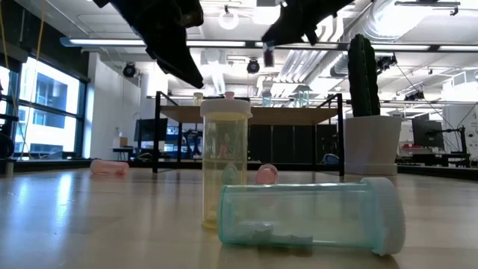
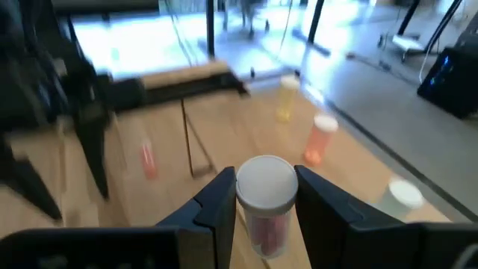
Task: Pick and place medicine bottles onto shelf by color
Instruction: Put the left blue pill bottle on the shelf aligned with the other blue pill bottle
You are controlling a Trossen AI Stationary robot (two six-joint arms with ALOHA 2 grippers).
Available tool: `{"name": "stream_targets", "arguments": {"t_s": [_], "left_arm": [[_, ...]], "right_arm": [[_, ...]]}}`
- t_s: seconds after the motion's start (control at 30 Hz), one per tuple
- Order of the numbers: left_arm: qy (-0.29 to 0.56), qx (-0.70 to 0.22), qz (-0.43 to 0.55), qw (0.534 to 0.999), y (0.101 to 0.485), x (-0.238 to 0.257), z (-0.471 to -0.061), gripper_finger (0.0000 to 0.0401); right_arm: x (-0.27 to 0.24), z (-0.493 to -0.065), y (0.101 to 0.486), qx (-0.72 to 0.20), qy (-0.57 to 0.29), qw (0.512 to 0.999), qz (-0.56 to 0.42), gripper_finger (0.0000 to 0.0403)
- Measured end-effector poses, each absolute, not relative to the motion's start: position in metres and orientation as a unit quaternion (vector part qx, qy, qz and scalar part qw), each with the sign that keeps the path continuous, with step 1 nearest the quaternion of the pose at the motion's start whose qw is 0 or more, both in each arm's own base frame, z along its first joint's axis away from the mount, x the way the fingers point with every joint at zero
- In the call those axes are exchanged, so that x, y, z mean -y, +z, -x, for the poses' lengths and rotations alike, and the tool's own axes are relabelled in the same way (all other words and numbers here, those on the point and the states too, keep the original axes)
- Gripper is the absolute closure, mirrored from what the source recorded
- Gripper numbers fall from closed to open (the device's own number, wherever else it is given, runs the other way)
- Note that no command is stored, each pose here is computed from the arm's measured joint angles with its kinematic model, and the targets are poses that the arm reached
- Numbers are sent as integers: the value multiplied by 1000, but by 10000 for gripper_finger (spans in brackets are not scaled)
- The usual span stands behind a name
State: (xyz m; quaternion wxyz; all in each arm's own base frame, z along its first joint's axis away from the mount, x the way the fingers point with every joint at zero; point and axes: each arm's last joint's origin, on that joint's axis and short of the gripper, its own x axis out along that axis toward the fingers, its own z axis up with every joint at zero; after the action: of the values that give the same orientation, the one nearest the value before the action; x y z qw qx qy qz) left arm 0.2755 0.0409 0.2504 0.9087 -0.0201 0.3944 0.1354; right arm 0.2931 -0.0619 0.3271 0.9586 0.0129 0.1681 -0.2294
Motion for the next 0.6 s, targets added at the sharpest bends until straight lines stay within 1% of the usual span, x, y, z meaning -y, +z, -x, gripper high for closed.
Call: {"name": "stream_targets", "arguments": {"t_s": [0.13, 0.33, 0.6], "left_arm": [[135, -394, 20, 909, 250, -41, -276, 224], [135, -394, 20, 909, 250, -41, -276, 222], [135, -396, 20, 908, 250, -41, -275, 224]], "right_arm": [[72, -300, 321, -138, -242, 960, -8, 295], [96, -305, 309, -142, -293, 945, -33, 295], [107, -310, 294, -164, -311, 935, -51, 295]]}}
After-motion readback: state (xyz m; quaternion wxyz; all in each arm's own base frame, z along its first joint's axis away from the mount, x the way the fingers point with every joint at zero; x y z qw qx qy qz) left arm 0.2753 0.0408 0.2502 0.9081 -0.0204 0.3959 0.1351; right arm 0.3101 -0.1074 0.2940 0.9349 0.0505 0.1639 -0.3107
